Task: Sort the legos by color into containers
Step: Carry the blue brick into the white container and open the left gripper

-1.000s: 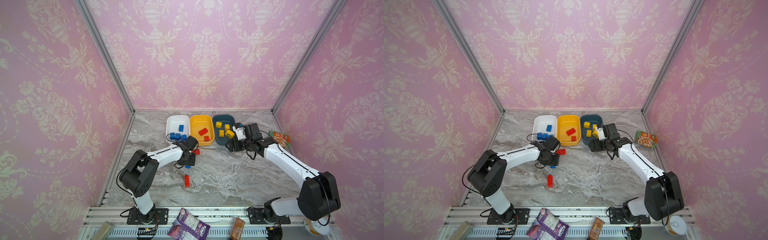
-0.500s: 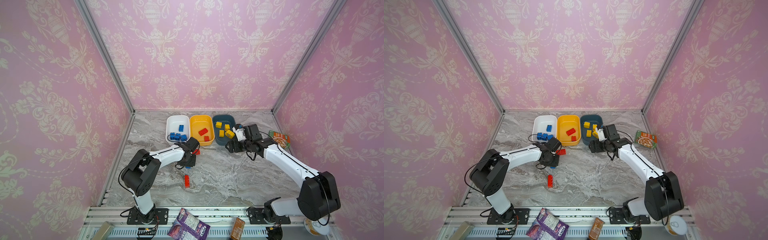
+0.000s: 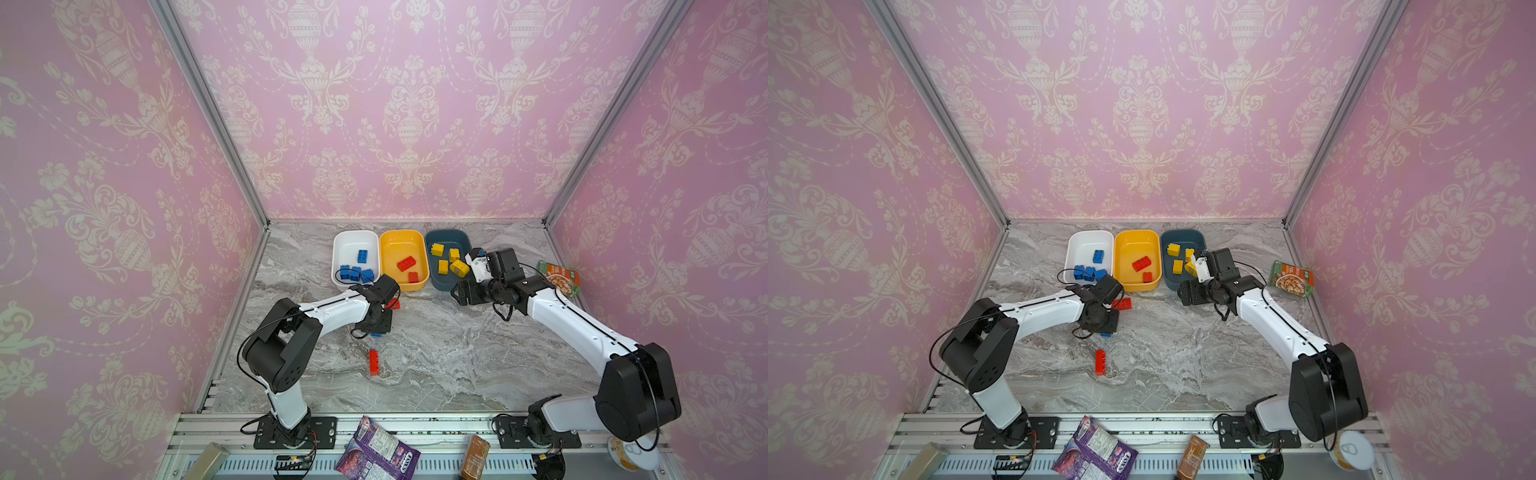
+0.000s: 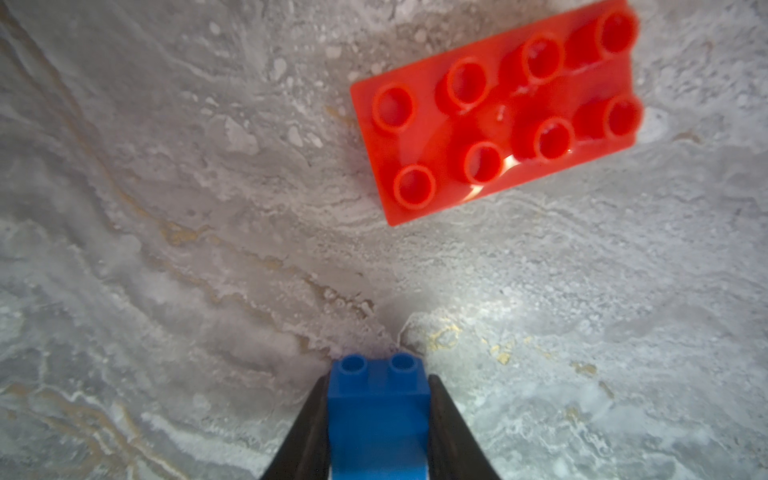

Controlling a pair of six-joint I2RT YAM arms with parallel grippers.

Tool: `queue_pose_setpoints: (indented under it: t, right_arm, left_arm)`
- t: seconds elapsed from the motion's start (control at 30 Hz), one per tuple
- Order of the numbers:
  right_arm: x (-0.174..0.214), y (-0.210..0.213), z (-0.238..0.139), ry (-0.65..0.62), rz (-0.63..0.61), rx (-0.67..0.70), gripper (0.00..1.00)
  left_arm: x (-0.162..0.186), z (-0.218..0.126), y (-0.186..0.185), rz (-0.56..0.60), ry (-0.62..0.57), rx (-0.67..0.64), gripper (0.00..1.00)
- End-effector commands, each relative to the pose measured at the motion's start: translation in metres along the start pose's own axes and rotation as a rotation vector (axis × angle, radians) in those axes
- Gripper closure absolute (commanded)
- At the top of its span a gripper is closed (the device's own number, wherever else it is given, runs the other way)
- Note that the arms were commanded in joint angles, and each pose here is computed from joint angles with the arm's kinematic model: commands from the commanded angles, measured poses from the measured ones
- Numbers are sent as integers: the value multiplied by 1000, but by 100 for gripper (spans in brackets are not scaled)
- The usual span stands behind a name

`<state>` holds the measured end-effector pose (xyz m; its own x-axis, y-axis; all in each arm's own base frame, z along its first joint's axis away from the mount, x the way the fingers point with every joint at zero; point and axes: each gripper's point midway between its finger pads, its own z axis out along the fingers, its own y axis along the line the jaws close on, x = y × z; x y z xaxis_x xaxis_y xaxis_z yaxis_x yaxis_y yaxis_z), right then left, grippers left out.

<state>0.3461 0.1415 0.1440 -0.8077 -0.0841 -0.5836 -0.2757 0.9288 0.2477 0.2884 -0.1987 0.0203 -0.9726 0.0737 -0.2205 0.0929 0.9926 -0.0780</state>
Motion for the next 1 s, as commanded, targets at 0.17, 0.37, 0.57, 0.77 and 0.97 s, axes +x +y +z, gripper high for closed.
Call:
queue_pose_setpoints:
  t: [0.17, 0.37, 0.57, 0.77, 0.97]
  right_arm:
    - [4, -1, -6, -10, 29, -3, 13]
    - [3, 0, -9, -15, 32, -5, 13]
    - [1, 3, -12, -27, 37, -19, 13]
    - [2, 7, -17, -41, 56, -39, 13]
    - [3, 10, -18, -49, 70, -57, 13]
  left_arm:
    - [-9, -25, 10, -7, -90, -48, 80]
    - [-39, -71, 14, -2, -251, -63, 82]
    - [-74, -106, 27, 5, -370, -91, 83]
    - [-117, -124, 49, -32, -460, -90, 85]
    - [-165, -126, 63, -31, -522, -94, 85]
